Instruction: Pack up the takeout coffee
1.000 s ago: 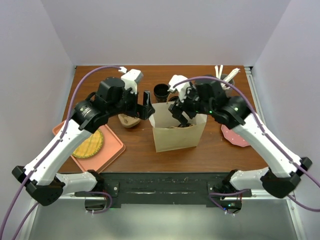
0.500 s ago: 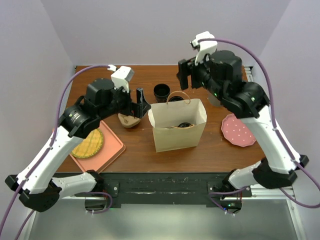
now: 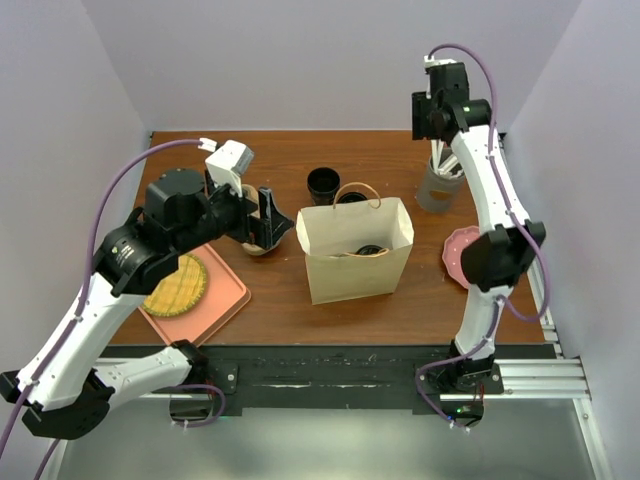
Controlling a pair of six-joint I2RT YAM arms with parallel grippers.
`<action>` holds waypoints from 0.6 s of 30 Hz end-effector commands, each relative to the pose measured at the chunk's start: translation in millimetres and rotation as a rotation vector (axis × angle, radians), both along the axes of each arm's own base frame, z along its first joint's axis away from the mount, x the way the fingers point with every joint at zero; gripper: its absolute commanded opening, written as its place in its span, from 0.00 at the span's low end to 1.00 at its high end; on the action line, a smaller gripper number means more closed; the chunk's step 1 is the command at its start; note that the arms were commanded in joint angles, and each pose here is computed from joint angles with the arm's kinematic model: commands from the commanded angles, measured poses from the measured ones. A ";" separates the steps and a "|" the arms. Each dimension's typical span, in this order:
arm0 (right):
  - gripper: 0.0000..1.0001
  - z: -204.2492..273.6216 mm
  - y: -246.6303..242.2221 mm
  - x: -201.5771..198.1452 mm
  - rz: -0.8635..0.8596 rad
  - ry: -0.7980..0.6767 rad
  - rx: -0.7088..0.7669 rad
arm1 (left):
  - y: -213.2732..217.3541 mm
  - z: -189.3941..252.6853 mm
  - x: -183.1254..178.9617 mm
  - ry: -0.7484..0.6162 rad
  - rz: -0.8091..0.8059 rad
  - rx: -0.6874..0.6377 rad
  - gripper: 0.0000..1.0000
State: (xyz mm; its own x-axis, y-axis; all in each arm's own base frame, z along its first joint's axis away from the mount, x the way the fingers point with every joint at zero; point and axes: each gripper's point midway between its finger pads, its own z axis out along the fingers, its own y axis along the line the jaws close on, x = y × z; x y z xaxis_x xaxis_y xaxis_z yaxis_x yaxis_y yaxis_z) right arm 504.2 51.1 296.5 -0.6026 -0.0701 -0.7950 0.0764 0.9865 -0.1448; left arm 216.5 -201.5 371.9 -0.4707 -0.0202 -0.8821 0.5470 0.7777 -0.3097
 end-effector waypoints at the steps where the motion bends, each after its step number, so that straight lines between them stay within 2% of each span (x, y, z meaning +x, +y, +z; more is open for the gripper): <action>1: 0.60 15.5 6.2 12.5 0.092 -0.015 0.033 | 4.7 9.6 -6.9 -0.014 -0.008 -0.010 0.99; 9: 0.56 -17.4 -25.7 33.9 0.083 0.045 0.011 | 0.8 0.2 -5.5 0.046 0.016 -0.036 0.99; 18: 0.53 -33.3 -15.1 51.9 0.149 0.048 0.055 | -15.1 -6.1 4.2 0.083 0.001 -0.064 1.00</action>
